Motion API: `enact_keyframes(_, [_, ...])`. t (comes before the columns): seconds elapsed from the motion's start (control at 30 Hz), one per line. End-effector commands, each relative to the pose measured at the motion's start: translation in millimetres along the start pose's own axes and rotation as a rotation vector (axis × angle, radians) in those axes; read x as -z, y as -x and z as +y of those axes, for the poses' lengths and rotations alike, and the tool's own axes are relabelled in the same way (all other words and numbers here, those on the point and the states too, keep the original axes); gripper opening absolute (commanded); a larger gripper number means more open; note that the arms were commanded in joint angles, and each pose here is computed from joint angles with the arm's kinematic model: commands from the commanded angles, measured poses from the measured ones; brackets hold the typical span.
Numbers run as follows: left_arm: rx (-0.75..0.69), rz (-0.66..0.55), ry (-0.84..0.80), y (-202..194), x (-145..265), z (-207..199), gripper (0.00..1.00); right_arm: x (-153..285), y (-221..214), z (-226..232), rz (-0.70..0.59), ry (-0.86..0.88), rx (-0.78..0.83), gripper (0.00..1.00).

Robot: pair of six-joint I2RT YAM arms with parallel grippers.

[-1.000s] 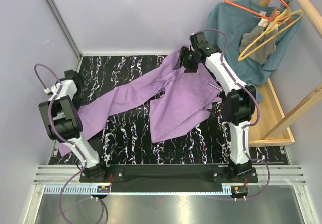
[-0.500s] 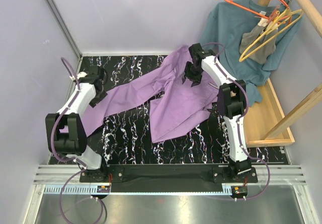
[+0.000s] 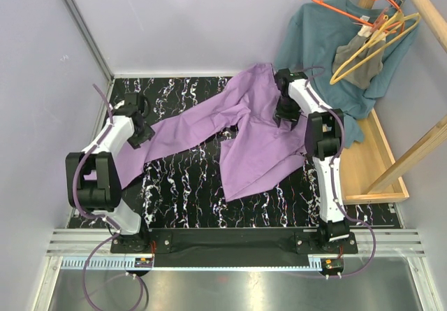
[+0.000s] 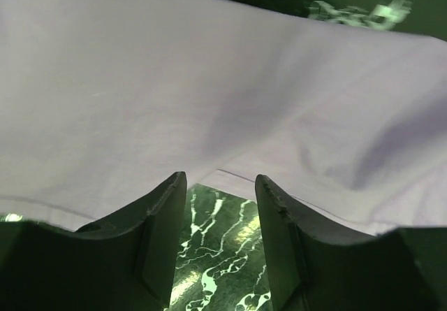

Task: Place the trousers on the hanger
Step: Flatten out the trousers at the center of the board.

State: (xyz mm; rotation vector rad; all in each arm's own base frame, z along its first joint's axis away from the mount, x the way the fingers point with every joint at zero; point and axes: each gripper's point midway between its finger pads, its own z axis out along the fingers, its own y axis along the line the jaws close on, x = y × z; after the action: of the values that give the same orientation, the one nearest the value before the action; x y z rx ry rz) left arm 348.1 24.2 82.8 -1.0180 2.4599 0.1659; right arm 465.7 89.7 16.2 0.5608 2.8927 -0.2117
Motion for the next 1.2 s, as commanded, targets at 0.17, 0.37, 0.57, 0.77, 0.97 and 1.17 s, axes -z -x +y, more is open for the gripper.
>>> enact_keyframes(0.17, [-0.156, -0.04, -0.293, 1.4, 23.9, -46.1, 0.49, 62.1, 42.0, -54.6, -0.164, -0.195, 0.098, 0.64])
enact_keyframes(0.37, [-0.271, 0.047, -0.446, -36.6, 47.1, -95.0, 0.49, 140.4, 9.4, -13.4, -0.212, 0.04, 0.183, 0.79])
enact_keyframes(0.57, [-0.361, 0.122, -0.604, -74.5, 74.7, -126.3, 0.48, 158.7, -105.1, 1.5, -0.037, 0.34, 0.296, 0.78])
enact_keyframes(0.77, [-0.353, 0.131, -0.622, -80.9, 91.1, -117.7, 0.48, 152.6, -200.9, -12.4, 0.046, 0.488, 0.382, 0.85])
enact_keyframes(0.97, [-0.326, 0.15, -0.626, -93.1, 108.1, -97.7, 0.48, 127.4, -239.8, -4.5, 0.058, 0.462, 0.555, 0.9])
enact_keyframes(1.17, [-0.287, 0.115, -0.612, -99.0, 127.8, -65.5, 0.48, 115.4, -249.9, 4.6, 0.03, 0.455, 0.698, 0.67])
